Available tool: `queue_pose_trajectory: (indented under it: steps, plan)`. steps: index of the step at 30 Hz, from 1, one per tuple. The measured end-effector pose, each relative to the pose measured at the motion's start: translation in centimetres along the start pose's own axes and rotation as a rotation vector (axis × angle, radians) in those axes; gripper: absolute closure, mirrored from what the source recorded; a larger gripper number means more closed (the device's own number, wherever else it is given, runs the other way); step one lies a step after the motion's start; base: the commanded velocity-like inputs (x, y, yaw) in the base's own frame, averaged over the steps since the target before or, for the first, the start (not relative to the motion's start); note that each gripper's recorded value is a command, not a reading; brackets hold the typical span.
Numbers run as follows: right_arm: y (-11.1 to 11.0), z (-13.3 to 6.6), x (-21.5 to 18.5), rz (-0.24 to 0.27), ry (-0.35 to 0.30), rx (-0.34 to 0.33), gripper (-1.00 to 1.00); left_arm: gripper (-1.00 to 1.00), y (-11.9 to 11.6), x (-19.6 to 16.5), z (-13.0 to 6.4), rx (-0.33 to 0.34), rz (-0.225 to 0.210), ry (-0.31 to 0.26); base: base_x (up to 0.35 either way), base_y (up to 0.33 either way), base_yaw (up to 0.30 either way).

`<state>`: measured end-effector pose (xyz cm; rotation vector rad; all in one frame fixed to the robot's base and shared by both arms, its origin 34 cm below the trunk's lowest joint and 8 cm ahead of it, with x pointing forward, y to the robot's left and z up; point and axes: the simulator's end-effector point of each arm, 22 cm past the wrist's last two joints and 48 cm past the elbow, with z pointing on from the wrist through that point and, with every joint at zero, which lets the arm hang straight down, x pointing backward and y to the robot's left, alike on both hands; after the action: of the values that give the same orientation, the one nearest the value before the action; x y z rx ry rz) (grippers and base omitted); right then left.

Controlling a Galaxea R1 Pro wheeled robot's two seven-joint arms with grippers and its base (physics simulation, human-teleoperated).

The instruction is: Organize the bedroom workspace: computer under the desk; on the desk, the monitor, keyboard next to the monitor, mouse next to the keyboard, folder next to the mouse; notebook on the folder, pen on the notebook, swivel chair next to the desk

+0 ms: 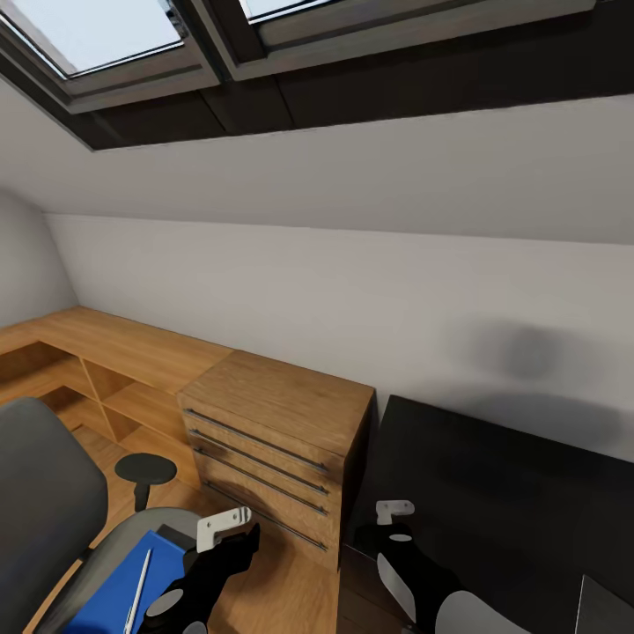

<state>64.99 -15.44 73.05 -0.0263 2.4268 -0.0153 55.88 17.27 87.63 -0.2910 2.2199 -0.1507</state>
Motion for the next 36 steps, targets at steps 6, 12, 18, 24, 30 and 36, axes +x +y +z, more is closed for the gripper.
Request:
queue_pose_trajectory:
  steps: [6, 12, 18, 24, 30, 36]
  plan:
    - [0.1, 0.0, 0.0, -0.002, -0.001, 0.0, 1.0, -1.0, 0.0, 0.0, 0.0, 0.0, -0.001, 0.0, 0.0, 0.0, 0.0]
    - [0.0, 0.0, 0.0, -0.002, -0.003, 0.0, 1.0, -1.0, 0.0, 0.1, 0.0, 0.0, 0.0, 0.003, 0.0, 0.0, 0.0]
    - [0.0, 0.0, 0.0, -0.002, -0.004, 0.001, 1.0, -1.0, 0.1, 0.1, 0.0, 0.0, 0.0, 0.004, 0.0, 0.0, 0.0]
    - [0.0, -0.4, -0.5, -0.002, -0.01, 0.002, 1.0, -1.0, 0.1, 0.1, -0.2, -0.002, 0.001, 0.013, 0.0, 0.0, 0.0]
    - [-0.1, -1.0, -1.6, 0.006, -0.04, 0.005, 1.0, -1.0, -0.1, -0.3, -0.7, -0.001, 0.0, 0.015, 0.0, 0.0, 0.0]
    - [-0.3, -1.7, -3.0, 0.017, -0.077, 0.009, 1.0, -1.0, -0.2, -0.7, -1.2, -0.003, 0.001, 0.016, -0.093, 0.0, 0.0]
